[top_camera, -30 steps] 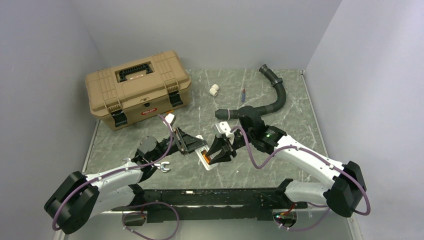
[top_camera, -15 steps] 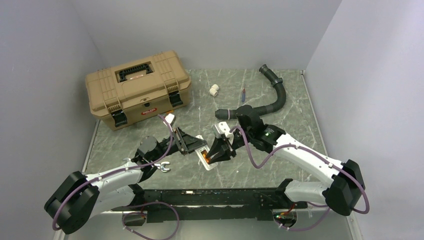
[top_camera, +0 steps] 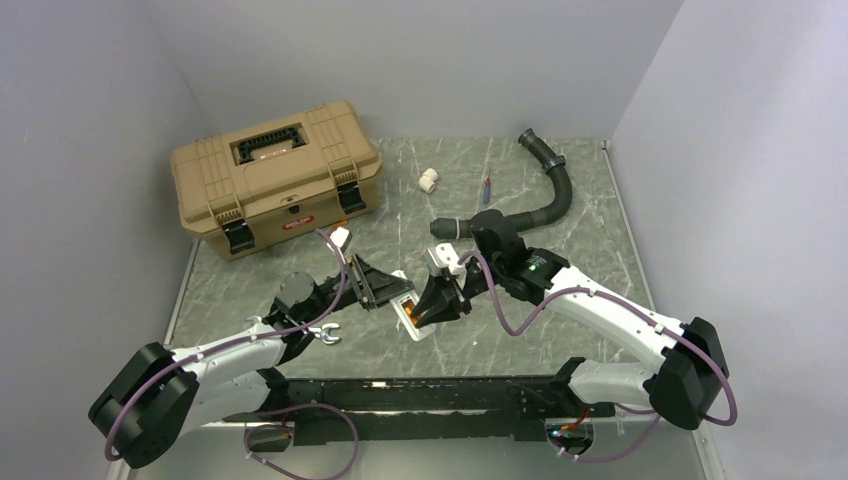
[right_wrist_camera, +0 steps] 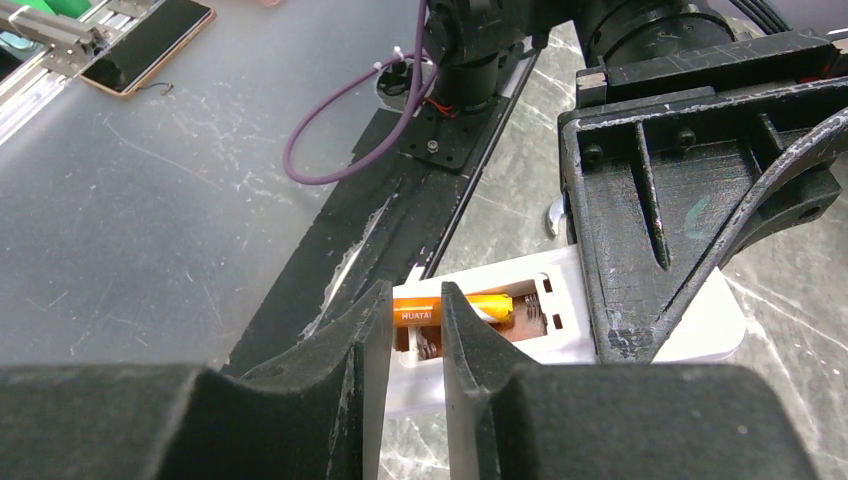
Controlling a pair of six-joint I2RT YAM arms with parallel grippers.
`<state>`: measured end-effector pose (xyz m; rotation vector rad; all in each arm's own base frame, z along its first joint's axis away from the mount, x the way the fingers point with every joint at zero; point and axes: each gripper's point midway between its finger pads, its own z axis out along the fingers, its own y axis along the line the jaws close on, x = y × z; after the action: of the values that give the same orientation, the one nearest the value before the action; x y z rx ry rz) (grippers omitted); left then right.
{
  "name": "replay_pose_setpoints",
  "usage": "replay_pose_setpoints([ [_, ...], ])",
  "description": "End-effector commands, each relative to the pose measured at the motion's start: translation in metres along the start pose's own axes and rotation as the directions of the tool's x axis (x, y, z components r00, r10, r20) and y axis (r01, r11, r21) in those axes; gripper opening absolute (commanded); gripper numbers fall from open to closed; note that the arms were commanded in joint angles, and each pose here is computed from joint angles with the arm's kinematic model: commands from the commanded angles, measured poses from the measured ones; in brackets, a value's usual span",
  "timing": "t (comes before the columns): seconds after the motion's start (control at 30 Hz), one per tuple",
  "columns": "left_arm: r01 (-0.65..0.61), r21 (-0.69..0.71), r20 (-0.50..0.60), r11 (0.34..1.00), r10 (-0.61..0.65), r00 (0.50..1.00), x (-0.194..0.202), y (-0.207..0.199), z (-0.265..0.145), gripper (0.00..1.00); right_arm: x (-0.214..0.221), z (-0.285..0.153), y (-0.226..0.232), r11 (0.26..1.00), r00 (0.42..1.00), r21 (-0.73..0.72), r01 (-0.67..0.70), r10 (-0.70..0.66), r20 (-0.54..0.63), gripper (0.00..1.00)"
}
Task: Load the batteries into the remote control
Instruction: Load the battery into the remote control.
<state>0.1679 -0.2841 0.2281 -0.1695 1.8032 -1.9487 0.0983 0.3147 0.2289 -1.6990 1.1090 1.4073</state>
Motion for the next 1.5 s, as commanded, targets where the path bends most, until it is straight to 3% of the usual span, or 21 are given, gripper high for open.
replay_pose_setpoints([
  [0.0,-0.037,0.131,0.017,0.991,0.035,0.999,-0.006,-0.041,0.002,0.00,0.002,0.000,-0.007,1.000,1.000,0.016,0.017,-0.016,-0.019,0.25],
  [1.47,-0.046,0.258,0.008,0.965,0.045,0.999,-0.005,-0.074,-0.003,0.00,0.017,0.002,-0.021,0.998,0.998,0.064,-0.004,0.008,-0.058,0.21],
])
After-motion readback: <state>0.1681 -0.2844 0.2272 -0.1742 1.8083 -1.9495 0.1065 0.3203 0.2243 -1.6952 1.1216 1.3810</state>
